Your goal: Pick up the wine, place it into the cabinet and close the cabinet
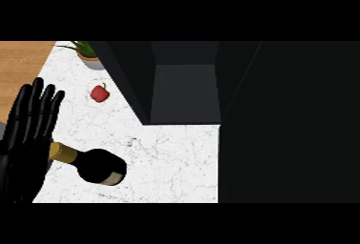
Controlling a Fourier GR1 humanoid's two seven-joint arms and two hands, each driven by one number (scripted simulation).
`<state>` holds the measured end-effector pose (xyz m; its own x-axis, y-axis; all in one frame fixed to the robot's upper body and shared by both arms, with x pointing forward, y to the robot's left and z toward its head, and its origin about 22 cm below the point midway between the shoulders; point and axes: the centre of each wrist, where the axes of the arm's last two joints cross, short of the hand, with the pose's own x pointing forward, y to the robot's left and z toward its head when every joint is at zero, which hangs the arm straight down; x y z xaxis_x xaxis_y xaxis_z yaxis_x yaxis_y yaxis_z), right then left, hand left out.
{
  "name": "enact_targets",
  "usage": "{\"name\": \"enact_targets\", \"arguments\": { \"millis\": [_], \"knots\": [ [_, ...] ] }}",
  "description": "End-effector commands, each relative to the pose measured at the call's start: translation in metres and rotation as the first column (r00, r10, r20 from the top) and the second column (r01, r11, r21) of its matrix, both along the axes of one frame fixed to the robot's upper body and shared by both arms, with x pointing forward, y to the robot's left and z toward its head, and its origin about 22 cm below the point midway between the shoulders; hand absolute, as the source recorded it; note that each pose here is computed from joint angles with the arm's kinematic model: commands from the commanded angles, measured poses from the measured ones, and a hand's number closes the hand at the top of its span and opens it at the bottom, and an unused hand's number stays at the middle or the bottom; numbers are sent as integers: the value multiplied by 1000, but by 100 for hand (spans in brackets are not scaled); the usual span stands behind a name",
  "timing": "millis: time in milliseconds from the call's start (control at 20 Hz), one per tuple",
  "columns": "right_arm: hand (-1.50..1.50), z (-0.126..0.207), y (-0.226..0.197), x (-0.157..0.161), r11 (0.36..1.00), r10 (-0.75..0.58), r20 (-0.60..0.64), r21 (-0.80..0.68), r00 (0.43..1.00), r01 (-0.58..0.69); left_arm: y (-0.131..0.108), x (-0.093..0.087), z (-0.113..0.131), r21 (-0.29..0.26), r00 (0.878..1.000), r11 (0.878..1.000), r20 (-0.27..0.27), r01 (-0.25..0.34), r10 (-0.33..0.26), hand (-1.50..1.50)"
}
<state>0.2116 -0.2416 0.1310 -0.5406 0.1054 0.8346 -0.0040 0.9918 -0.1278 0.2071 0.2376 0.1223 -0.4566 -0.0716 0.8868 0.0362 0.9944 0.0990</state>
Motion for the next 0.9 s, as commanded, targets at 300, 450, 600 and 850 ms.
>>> {"name": "enact_targets", "arguments": {
  "millis": [300,450,600,850],
  "knots": [
    [-150,-15,20,-15,978,191,-135,105,972,-177,-21,7,-12,-144,695,691,-25,709,-719,-150],
    [-150,-4,22,-28,969,224,-151,137,963,-204,10,3,-16,-200,616,613,-51,764,-786,-150],
    [-150,8,28,-44,965,238,-165,150,957,-214,45,7,13,-180,567,564,-37,806,-823,-150],
    [-150,37,38,-74,963,243,-171,159,955,-217,79,-1,48,-240,499,500,-71,832,-864,-150]
  ]
}}
